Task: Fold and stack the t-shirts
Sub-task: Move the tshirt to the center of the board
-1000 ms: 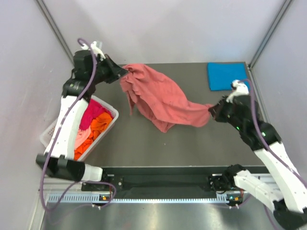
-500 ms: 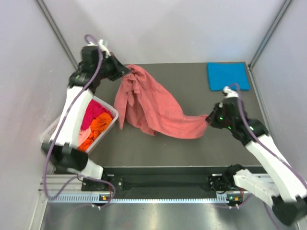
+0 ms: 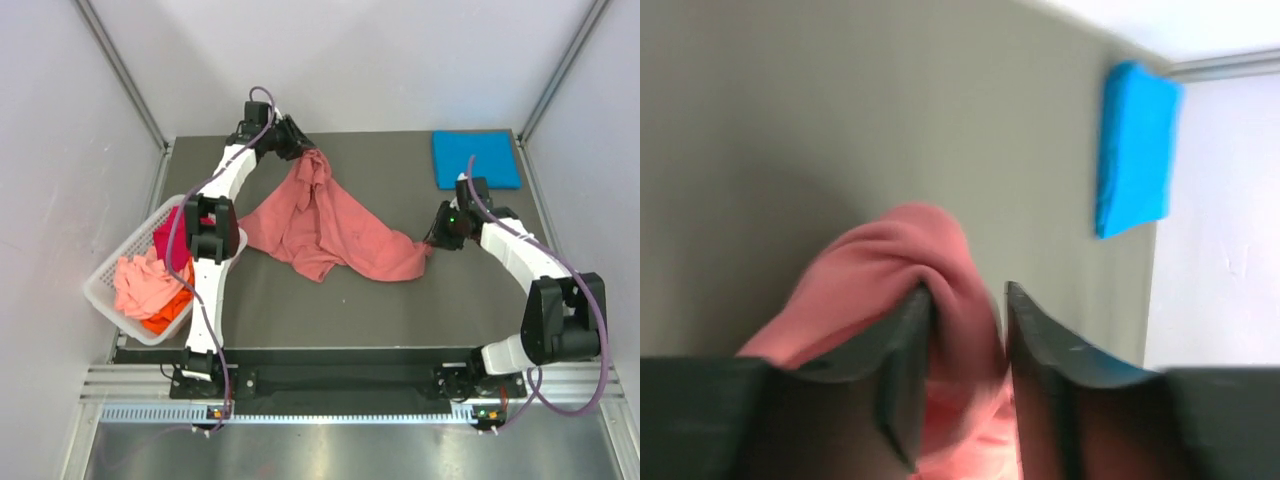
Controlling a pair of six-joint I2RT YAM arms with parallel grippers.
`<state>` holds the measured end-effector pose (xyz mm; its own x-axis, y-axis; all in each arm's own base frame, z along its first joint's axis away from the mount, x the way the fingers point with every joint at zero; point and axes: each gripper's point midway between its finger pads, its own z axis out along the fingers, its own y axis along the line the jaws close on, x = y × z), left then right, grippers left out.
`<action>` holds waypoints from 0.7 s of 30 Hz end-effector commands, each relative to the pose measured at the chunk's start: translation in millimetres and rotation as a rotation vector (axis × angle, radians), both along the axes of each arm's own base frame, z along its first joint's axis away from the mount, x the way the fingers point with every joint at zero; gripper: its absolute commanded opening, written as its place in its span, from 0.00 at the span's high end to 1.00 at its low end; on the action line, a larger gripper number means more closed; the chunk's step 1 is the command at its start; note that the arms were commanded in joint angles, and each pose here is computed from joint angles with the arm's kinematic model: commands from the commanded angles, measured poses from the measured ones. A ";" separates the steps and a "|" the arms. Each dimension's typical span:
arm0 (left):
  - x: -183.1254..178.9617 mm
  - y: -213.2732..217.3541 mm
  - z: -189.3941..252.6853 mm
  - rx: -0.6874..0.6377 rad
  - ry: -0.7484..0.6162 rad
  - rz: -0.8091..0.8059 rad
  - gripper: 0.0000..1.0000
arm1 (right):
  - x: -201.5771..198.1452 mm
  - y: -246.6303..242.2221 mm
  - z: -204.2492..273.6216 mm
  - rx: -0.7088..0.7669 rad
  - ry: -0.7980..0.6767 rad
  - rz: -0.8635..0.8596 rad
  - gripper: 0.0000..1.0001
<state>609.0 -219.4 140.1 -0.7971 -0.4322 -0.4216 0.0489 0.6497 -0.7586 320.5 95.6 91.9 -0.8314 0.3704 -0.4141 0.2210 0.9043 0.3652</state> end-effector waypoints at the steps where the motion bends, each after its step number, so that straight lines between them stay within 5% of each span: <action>1: 14.1 -20.7 133.4 -0.176 -0.357 -0.034 0.57 | 26.2 3.0 28.4 0.047 -0.118 0.037 0.71; 6: -17.5 0.2 121.4 0.078 -0.313 0.012 0.55 | 18.3 -12.4 37.7 -0.129 -0.156 0.055 0.60; 10: -86.7 15.5 75.2 0.280 -0.174 0.040 0.55 | 5.2 9.8 49.6 -0.229 -0.199 0.140 0.56; 12: -121.7 10.6 92.0 0.305 -0.190 0.026 0.55 | -1.0 20.6 48.2 -0.268 -0.214 0.204 0.53; 17: -219.2 -12.1 50.3 0.393 -0.086 -0.081 0.55 | -18.5 85.1 40.9 -0.220 -0.337 0.439 0.49; 21: -261.6 -12.8 27.1 0.371 -0.030 -0.089 0.52 | -27.8 122.7 25.5 -0.203 -0.398 0.562 0.49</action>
